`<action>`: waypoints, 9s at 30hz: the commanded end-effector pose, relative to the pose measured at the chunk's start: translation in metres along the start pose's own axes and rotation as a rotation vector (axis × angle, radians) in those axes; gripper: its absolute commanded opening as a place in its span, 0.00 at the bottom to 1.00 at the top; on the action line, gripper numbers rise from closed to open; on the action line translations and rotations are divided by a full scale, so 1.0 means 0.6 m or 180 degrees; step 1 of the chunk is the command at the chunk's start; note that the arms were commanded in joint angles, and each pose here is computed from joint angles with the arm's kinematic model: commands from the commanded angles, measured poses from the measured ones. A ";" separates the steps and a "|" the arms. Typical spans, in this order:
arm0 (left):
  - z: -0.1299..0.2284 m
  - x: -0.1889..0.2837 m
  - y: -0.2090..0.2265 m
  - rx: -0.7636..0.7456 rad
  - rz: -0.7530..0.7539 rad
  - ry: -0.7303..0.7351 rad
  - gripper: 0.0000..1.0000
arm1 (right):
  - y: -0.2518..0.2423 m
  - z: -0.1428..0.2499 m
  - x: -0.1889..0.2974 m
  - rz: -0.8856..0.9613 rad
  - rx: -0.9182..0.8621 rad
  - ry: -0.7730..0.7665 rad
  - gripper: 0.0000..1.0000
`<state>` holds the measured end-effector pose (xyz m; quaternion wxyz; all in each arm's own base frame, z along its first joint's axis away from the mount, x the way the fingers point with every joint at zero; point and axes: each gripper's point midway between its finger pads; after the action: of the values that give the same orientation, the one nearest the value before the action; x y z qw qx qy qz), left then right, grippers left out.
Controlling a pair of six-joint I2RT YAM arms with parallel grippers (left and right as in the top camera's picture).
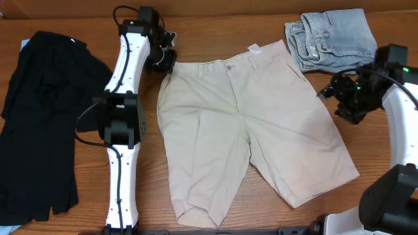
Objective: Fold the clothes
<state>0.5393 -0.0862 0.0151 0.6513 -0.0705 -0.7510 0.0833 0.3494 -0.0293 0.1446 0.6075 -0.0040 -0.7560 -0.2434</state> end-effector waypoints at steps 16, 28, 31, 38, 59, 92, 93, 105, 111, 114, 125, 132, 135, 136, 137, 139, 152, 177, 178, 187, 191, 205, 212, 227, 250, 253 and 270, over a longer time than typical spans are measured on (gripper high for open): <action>0.115 0.179 0.275 0.1420 -0.1166 0.0563 0.44 | 0.102 0.028 -0.034 0.0075 0.0509 0.0026 0.78; 0.069 0.252 0.177 0.0951 -0.0658 0.0087 0.88 | 0.059 0.184 -0.135 0.0383 0.0308 0.0875 0.74; 0.035 0.292 0.121 0.0582 -0.0599 -0.0291 0.88 | 0.057 0.223 -0.162 0.0437 0.0316 0.1004 0.71; -0.031 0.301 -0.063 -0.0589 -0.0241 -0.0904 0.93 | 0.022 0.272 -0.188 0.0887 0.0186 0.1074 0.70; -0.064 0.143 -0.230 -0.1529 -0.0107 -0.1023 1.00 | -0.049 0.235 -0.285 0.1218 -0.0295 0.0715 0.61; -0.087 -0.067 -0.230 -0.1573 -0.0027 -0.0944 0.64 | -0.092 0.007 -0.203 0.0654 -0.0376 -0.0151 0.83; -0.087 -0.067 -0.230 -0.1573 -0.0028 -0.0943 0.54 | -0.088 0.004 -0.196 0.0652 -0.0368 -0.0157 0.83; -0.122 -0.053 -0.161 -0.0956 -0.0401 -0.1117 0.04 | -0.062 0.001 -0.130 0.0636 -0.0268 -0.0206 0.87; -0.151 -0.032 -0.053 -0.0178 -0.0735 -0.1258 0.04 | -0.060 0.005 -0.130 0.0640 -0.0259 -0.0176 0.87; -0.159 -0.021 0.006 0.0219 -0.0759 -0.1275 0.04 | -0.051 0.006 -0.133 0.0628 -0.0208 -0.0175 0.87; -0.084 -0.002 0.207 0.1648 -0.0954 -0.0755 0.10 | 0.036 0.018 -0.160 0.0486 0.0270 -0.0197 0.87; -0.056 -0.001 0.226 0.1702 -0.0946 -0.0526 0.64 | 0.086 0.002 -0.171 0.0344 0.0517 -0.0399 0.88; -0.071 0.011 0.205 0.1522 -0.0737 -0.0573 0.89 | 0.116 -0.020 -0.185 0.0236 0.0654 -0.0597 0.88; -0.077 0.018 0.198 0.1505 -0.0677 -0.0609 0.93 | 0.121 -0.026 -0.190 0.0212 0.0677 -0.0639 0.88; -0.086 0.029 0.188 0.1458 -0.0588 -0.0658 0.95 | 0.124 -0.031 -0.195 0.0195 0.0692 -0.0670 0.88; -0.102 0.054 0.166 0.1363 -0.0419 -0.0764 1.00 | 0.129 -0.040 -0.208 0.0167 0.0722 -0.0722 0.87; -0.145 0.272 0.063 0.0819 0.0109 -0.1498 1.00 | 0.127 -0.069 -0.301 0.0153 0.0944 -0.0814 0.74; -0.048 0.538 -0.059 -0.0022 0.0093 -0.2048 1.00 | 0.080 -0.143 -0.277 0.0484 0.0965 -0.1306 0.04; -0.048 0.538 -0.058 -0.0021 0.0092 -0.2043 1.00 | 0.067 -0.147 -0.275 0.0614 0.0977 -0.1335 0.04; -0.049 0.540 -0.044 0.0032 -0.0064 -0.2071 1.00 | 0.047 -0.136 -0.258 0.0415 0.0911 -0.1065 0.22; -0.037 0.556 -0.047 0.0040 -0.0049 -0.2091 1.00 | 0.097 -0.137 -0.192 0.0102 0.0953 -0.1016 0.51; 0.076 0.670 -0.067 0.0193 0.0082 -0.2166 1.00 | 0.222 0.058 0.083 -0.0168 0.1408 -0.0870 0.82; 0.111 0.633 -0.058 0.0324 0.0032 -0.1718 1.00 | 0.229 0.199 0.063 -0.0044 0.1591 -0.0086 0.77; 0.170 0.443 0.047 0.0919 -0.0771 -0.0738 1.00 | 0.240 0.437 -0.125 0.0062 0.1707 0.0997 0.80; 0.160 0.308 0.075 0.0915 -0.0797 -0.0612 1.00 | 0.198 0.445 -0.215 0.0746 0.1965 0.1076 0.82; 0.160 0.308 0.075 0.0914 -0.0796 -0.0617 1.00 | 0.198 0.445 -0.220 0.0732 0.2102 0.1098 0.80; 0.157 0.308 0.075 0.0913 -0.0793 -0.0641 1.00 | 0.163 0.401 -0.242 0.1233 0.2360 0.0797 0.34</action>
<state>0.4203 -0.0102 0.1713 0.5842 0.1150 -0.7954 0.1133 0.1890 0.2008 0.0144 0.7026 0.1287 -0.6856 0.1404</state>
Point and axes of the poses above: each gripper's point midway between its finger pads, its own x axis back along the fingers, its own y axis along the line the jaws close on, z = x × y, and after that the axes turned 14 degrees about x, right-handed
